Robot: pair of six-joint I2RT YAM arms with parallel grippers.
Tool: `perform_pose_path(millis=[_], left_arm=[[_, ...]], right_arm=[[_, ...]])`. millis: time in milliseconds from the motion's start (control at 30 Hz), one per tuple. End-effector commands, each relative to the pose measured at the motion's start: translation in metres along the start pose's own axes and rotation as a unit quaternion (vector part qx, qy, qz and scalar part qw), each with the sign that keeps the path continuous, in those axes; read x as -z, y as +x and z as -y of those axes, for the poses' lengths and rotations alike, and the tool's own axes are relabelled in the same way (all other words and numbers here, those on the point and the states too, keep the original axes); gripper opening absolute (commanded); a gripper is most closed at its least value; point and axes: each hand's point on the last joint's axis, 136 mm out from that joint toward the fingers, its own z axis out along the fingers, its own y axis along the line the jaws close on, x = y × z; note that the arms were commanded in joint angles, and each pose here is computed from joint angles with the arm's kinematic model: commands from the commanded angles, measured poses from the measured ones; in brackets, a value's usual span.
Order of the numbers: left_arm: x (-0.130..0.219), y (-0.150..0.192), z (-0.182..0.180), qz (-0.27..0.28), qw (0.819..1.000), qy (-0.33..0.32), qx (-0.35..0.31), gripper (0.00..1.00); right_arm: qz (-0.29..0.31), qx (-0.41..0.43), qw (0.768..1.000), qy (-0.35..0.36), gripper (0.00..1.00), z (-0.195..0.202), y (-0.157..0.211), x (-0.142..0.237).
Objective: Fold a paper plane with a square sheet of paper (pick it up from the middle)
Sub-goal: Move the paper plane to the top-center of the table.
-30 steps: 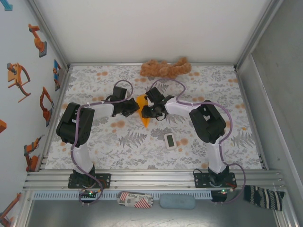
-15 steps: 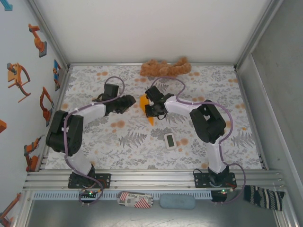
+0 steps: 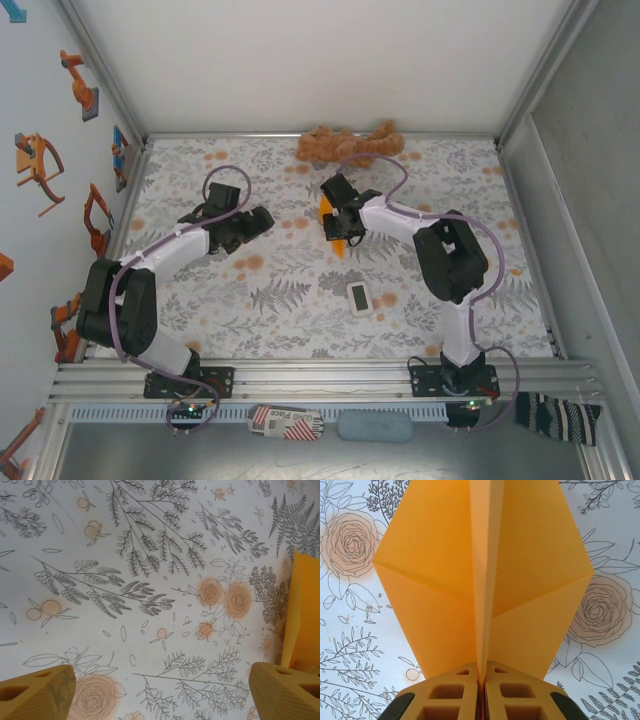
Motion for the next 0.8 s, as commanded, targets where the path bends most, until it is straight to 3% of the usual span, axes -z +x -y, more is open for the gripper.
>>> perform_pose_path(millis=[0,467,767], left_arm=[[0.009,0.001,-0.012,0.007,1.000,-0.020,-0.011,0.93],[0.018,0.002,-0.020,0.017,0.999,-0.038,-0.024,1.00],[0.024,-0.001,-0.024,0.026,0.998,-0.047,-0.031,0.96]], right_arm=[[-0.008,-0.014,1.000,0.020,0.12,0.008,0.002,-0.007],[-0.026,-0.030,0.999,0.026,0.16,0.014,0.011,-0.022],[-0.036,-0.036,0.998,0.035,0.16,0.021,0.016,-0.032]])
